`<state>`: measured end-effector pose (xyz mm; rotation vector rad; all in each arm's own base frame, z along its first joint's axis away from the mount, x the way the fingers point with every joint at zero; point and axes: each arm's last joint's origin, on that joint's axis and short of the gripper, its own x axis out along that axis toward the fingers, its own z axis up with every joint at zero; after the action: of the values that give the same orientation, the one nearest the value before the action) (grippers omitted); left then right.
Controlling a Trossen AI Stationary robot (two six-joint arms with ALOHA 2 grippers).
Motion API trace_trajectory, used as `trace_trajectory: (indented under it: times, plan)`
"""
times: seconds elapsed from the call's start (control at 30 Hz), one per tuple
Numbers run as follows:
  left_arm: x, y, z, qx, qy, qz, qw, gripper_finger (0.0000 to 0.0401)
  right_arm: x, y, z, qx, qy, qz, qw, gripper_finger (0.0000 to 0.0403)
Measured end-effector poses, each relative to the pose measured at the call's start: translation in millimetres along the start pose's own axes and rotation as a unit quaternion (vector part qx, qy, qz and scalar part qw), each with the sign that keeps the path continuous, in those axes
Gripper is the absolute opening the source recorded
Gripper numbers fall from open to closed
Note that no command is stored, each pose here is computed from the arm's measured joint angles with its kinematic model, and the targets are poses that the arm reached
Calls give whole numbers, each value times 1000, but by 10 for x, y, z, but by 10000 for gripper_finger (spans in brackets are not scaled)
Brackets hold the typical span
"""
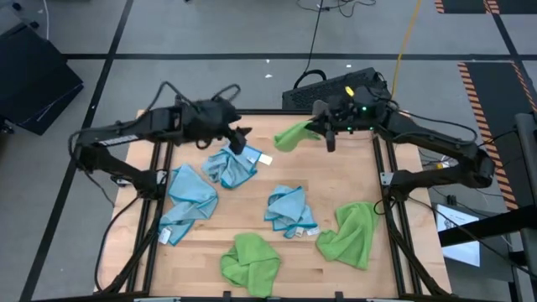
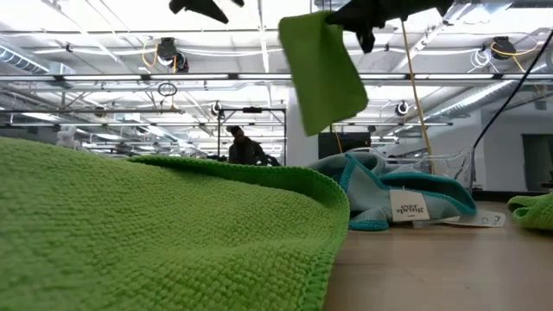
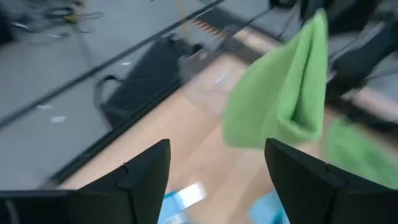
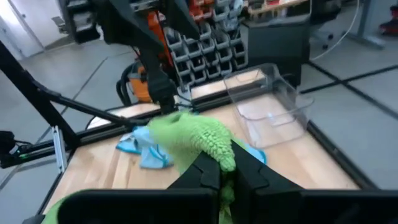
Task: Sort microfiber towel by color & place in baskets
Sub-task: Put the top green towel into the right transparent bin
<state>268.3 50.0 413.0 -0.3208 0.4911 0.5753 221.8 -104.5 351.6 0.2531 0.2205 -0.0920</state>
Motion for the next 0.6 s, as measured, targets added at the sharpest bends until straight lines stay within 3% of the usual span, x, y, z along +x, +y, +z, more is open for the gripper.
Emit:
trace_trajectory:
  times: [0.17,0.43,0.6]
  plan:
    - [52,145,89,-44,13,-64,997,264,-164,39,89,13,-5,-41,999,0]
    - [86,260,136,-66,7,-51,996,264,-411,96,493,4,-4,-100,995,0]
    - [86,260,136,-50,6,-51,997,264,-552,52,712,37,-36,-165,985,0]
